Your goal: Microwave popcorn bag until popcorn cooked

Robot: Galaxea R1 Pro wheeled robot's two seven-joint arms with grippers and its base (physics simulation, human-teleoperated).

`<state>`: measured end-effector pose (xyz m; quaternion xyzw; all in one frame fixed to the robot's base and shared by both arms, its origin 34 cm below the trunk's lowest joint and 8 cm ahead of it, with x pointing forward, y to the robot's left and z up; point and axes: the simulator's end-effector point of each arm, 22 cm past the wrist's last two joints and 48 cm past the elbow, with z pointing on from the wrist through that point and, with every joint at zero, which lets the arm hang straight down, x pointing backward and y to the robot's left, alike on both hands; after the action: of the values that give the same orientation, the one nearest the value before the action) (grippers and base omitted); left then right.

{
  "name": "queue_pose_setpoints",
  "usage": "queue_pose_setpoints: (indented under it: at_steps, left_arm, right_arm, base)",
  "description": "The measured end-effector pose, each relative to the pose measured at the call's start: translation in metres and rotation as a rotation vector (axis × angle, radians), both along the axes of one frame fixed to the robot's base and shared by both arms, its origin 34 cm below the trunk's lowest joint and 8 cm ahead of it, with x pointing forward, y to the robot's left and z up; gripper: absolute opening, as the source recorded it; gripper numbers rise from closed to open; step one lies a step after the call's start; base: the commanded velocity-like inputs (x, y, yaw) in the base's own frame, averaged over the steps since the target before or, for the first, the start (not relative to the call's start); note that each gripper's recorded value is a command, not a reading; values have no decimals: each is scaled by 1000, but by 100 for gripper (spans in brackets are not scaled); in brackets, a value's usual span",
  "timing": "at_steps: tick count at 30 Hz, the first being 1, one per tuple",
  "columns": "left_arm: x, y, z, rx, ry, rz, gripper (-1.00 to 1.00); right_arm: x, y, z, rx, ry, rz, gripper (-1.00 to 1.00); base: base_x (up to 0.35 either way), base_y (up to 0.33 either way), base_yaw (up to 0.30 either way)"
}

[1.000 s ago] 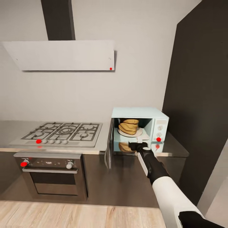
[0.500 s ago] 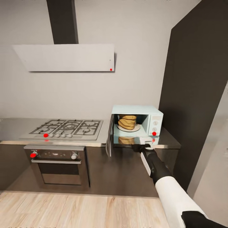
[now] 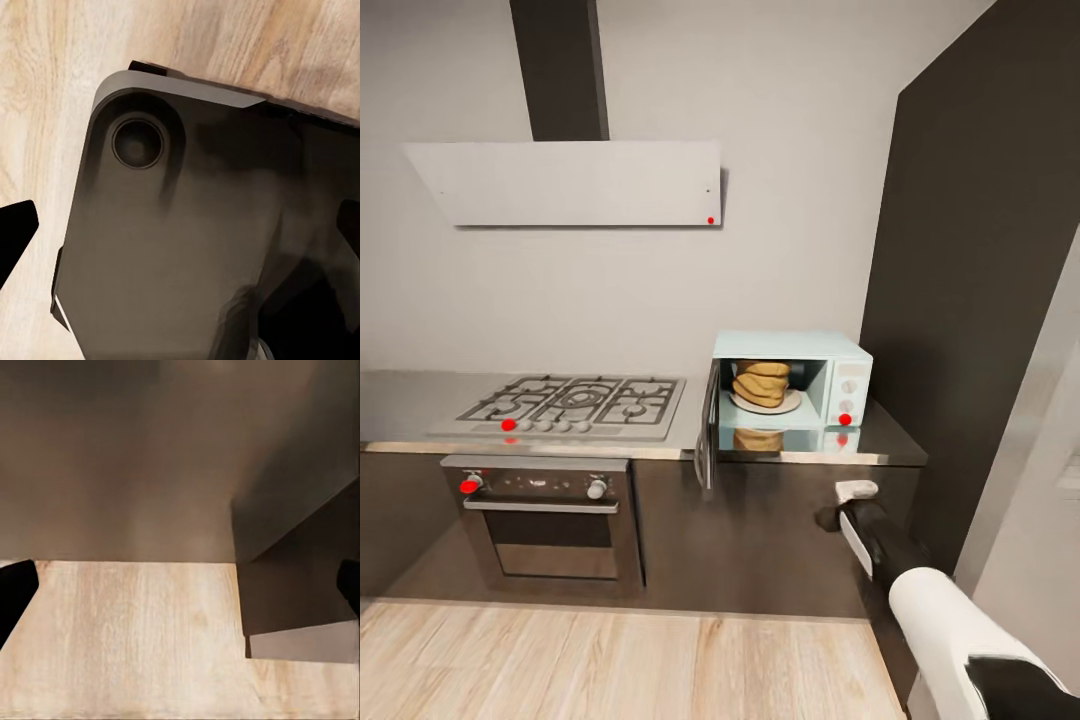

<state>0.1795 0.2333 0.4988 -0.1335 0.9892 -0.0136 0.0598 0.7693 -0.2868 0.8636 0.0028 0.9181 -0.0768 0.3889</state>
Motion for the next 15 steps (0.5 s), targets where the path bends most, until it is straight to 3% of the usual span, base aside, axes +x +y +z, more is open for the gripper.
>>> queue_pose_setpoints:
  at_steps: [4, 7, 9, 15]
  left_arm:
    - [0, 0, 0, 0, 0, 0, 100]
    - [0, 0, 0, 0, 0, 0, 100]
    - [0, 0, 0, 0, 0, 0, 100]
    - [7, 2, 1, 3, -16, -2, 100]
  right_arm:
    - [-57, -4, -90, -6, 207, -3, 100]
    - [-104, 2, -150, 5, 280, 12, 100]
    - [-125, 3, -169, 9, 308, 17, 100]
    - [-293, 8, -282, 29, 539, 22, 100]
  base:
    - [0, 0, 0]
    - [0, 0, 0]
    - [0, 0, 0]
    - [0, 0, 0]
